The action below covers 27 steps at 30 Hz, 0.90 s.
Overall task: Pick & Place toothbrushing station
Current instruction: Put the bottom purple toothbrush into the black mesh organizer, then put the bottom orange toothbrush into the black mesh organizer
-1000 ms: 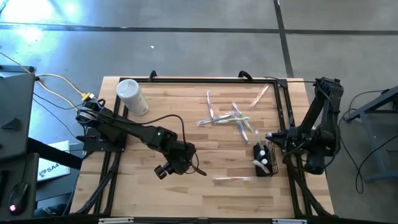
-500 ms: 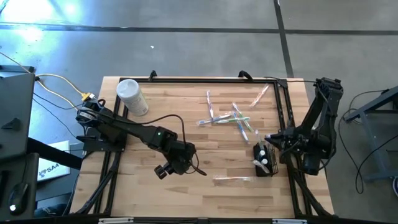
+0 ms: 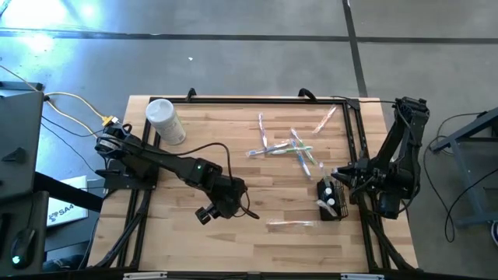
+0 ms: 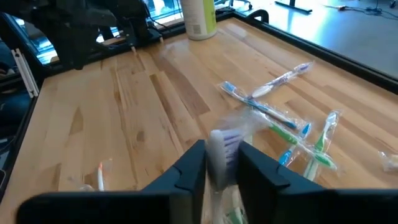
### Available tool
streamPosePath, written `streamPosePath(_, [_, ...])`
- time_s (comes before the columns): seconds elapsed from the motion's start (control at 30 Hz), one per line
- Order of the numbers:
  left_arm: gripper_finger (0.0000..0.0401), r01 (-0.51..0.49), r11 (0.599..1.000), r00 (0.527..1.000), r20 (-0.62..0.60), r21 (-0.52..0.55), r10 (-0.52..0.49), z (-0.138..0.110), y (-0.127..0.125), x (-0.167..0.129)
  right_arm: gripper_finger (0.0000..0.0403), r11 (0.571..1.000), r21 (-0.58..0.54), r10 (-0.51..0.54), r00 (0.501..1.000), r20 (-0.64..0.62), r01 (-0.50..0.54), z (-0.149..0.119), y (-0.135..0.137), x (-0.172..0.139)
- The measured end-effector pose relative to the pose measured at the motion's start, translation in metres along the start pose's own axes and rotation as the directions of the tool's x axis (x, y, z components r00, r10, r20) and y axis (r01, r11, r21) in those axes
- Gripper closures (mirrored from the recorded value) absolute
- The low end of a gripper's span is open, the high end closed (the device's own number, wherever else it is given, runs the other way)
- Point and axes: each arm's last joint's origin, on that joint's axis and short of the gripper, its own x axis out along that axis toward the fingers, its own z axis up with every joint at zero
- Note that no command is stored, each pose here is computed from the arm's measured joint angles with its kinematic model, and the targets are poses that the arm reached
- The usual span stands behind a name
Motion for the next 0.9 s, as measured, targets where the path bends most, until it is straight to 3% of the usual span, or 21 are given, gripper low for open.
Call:
streamPosePath(0.3, [0.0228, 0.001, 1.0, 1.0, 0.0, 0.0, -0.001, 0.0, 0.0, 0.0, 0.0203, 1.0, -0.024, -0.01, 1.0, 0.001, 0.01, 0.0, -0.002, 0.0])
streamPosePath(0.43, [0.0228, 0.001, 1.0, 1.0, 0.0, 0.0, -0.001, 0.0, 0.0, 0.0, 0.0171, 0.999, -0.033, -0.014, 1.0, 0.001, 0.014, 0.001, -0.003, 0.0])
streamPosePath(0.63, [0.0228, 0.001, 1.0, 1.0, -0.001, -0.001, -0.001, 0.0, 0.0, 0.0, 0.0175, 1.0, -0.018, -0.008, 1.0, -0.005, 0.008, 0.009, -0.007, -0.003])
streamPosePath(0.9, [0.0228, 0.0, 1.0, 1.0, -0.002, -0.001, 0.0, 0.0, 0.0, 0.0, 0.0211, 1.0, 0.008, 0.022, 0.999, 0.038, -0.023, 0.04, -0.006, -0.015])
